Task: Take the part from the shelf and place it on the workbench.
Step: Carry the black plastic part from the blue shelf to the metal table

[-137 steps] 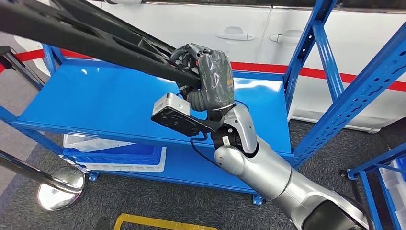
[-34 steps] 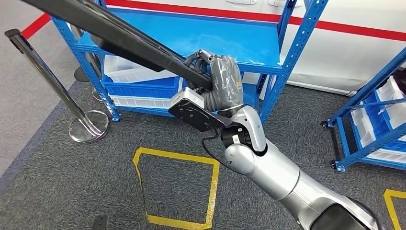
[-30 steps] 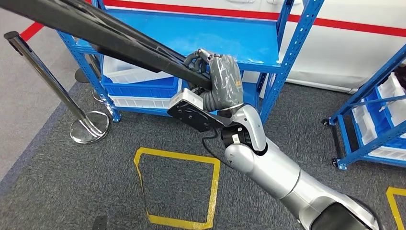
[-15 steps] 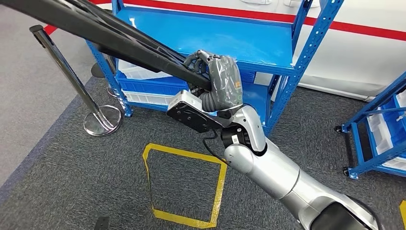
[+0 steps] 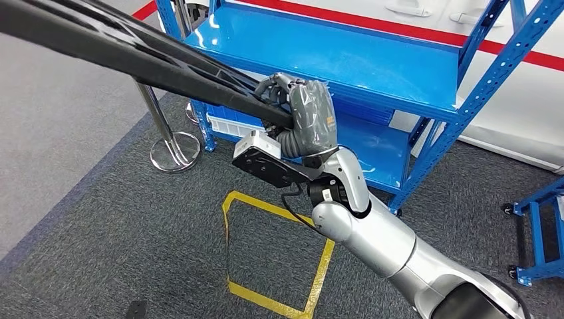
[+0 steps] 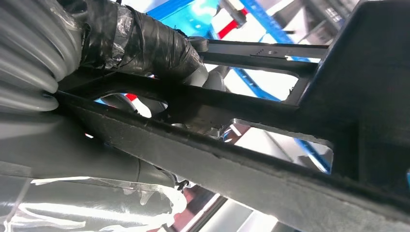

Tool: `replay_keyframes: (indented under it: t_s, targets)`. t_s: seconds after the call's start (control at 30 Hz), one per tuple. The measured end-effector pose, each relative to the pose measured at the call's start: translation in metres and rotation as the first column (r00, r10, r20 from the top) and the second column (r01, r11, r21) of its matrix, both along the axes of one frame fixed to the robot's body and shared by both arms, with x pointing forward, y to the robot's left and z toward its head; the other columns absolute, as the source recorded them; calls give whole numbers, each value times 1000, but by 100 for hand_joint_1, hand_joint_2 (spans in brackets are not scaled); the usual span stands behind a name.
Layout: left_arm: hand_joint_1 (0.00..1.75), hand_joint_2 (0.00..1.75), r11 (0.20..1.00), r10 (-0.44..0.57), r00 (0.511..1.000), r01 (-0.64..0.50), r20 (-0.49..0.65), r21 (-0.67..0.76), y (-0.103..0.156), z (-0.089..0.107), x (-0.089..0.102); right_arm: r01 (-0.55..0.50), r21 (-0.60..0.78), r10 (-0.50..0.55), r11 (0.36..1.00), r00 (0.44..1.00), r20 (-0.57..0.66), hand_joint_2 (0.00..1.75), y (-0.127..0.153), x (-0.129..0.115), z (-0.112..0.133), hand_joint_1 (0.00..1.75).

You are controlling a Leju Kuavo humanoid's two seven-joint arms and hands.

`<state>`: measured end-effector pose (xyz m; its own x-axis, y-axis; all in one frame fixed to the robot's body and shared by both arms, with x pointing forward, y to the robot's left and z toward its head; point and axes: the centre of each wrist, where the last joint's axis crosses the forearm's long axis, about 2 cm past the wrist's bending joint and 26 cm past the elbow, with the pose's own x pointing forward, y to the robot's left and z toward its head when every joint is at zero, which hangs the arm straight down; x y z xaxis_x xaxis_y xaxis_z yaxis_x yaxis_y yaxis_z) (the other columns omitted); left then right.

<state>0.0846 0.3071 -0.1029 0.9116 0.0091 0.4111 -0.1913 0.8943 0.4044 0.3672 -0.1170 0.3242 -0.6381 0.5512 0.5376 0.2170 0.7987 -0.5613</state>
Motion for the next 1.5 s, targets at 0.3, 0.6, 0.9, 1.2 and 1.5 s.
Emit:
replay_keyframes:
  t_s: [0.3,0.6,0.9,1.2,1.5]
  targets:
    - [0,175,1000,26,999,-26,22,7,12,0,0,-50,-3,50,999,999,21,175,10,4,-1,175]
    - [0,175,1000,30,997,-31,65,3,13,0,-1,-57,-10,58,998,997,58,175,24,6,17,175]
    - [0,175,999,32,998,-32,57,6,14,0,-1,-54,-12,55,998,997,50,175,27,9,16,175]
    - [0,175,999,40,999,-41,10,33,15,0,-6,-49,-5,49,999,999,21,175,23,13,4,175]
    - [0,175,999,39,999,-39,11,36,16,0,-3,-4,-21,4,1000,1000,-10,175,15,12,-5,175]
